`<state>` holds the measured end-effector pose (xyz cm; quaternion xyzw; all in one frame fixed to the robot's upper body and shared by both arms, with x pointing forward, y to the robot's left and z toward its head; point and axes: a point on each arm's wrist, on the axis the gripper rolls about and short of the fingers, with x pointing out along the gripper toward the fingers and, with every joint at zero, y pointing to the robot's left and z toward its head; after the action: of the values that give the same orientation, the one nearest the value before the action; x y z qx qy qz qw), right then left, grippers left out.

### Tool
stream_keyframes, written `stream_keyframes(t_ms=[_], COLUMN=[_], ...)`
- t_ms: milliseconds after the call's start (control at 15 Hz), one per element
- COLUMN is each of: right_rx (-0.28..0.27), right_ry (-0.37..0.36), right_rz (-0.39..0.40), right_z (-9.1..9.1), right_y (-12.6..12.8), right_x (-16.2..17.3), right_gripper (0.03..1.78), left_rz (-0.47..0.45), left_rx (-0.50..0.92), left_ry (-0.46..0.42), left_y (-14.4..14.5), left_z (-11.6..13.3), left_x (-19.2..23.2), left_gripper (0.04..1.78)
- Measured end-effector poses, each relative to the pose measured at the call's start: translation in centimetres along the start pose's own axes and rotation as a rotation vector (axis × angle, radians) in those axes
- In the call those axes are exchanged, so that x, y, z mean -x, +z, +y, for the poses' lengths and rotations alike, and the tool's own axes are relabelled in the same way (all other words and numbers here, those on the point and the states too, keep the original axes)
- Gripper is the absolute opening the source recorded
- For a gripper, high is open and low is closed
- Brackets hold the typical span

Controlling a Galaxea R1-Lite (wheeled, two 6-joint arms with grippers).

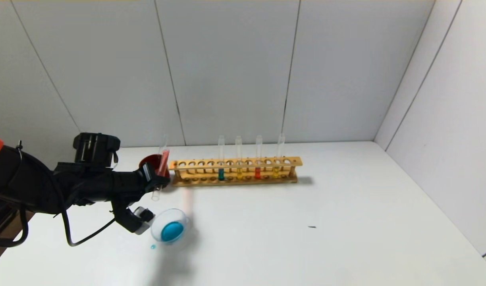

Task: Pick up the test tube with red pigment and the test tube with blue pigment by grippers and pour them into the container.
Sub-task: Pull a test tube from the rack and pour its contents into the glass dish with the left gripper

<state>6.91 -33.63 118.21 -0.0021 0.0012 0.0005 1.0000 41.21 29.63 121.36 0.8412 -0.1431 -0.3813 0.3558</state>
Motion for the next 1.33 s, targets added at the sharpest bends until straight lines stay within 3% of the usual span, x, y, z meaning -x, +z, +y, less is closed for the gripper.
stream_keyframes(t_ms=[1333], right_rx=[0.0], right_ry=[-0.001], right_rz=[0.0], right_z=[0.0], right_y=[0.0], right_x=[0.0], right_gripper=[1.75], left_rz=[0.074], left_rx=[-0.174], left_ry=[0.07], left_y=[-0.5], left_z=[1.4], left_x=[-2.1], left_gripper=[0.33])
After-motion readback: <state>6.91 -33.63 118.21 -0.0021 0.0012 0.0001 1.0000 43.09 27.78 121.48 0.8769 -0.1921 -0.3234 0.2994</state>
